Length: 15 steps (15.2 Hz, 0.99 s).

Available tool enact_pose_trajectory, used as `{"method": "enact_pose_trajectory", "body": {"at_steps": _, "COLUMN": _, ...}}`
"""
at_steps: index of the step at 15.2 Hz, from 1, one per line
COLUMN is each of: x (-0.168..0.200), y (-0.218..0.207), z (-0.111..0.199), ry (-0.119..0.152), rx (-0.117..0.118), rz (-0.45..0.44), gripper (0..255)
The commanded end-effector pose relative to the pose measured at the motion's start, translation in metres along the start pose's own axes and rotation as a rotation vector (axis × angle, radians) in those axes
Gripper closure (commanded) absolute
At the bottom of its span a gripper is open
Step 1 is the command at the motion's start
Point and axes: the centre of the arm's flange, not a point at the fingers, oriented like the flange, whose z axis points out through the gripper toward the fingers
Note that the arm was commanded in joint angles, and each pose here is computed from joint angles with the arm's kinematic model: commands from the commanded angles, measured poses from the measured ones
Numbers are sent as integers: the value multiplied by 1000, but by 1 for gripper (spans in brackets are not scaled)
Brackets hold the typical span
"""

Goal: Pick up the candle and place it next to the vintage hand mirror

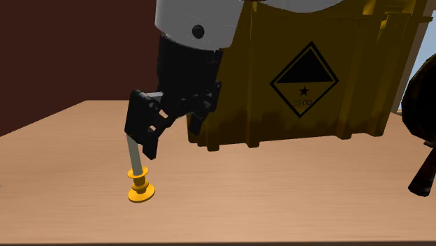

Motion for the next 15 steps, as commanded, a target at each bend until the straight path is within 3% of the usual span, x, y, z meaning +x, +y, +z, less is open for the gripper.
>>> {"method": "enact_pose_trajectory", "body": {"at_steps": 1, "x": 15, "y": -8, "z": 16, "ry": 35, "rx": 5, "rz": -12, "gripper": 0}}
{"method": "enact_pose_trajectory", "body": {"at_steps": 4, "x": 39, "y": -17, "z": 38, "ry": 84, "rx": 12, "rz": -30, "gripper": 0}}
{"method": "enact_pose_trajectory", "body": {"at_steps": 5, "x": 41, "y": -18, "z": 40, "ry": 88, "rx": 13, "rz": -32, "gripper": 0}}
{"method": "enact_pose_trajectory", "body": {"at_steps": 12, "x": 44, "y": -19, "z": 80, "ry": 88, "rx": 13, "rz": -32, "gripper": 0}}
{"method": "enact_pose_trajectory", "body": {"at_steps": 15, "x": 44, "y": -19, "z": 80, "ry": 88, "rx": 13, "rz": -32, "gripper": 0}}
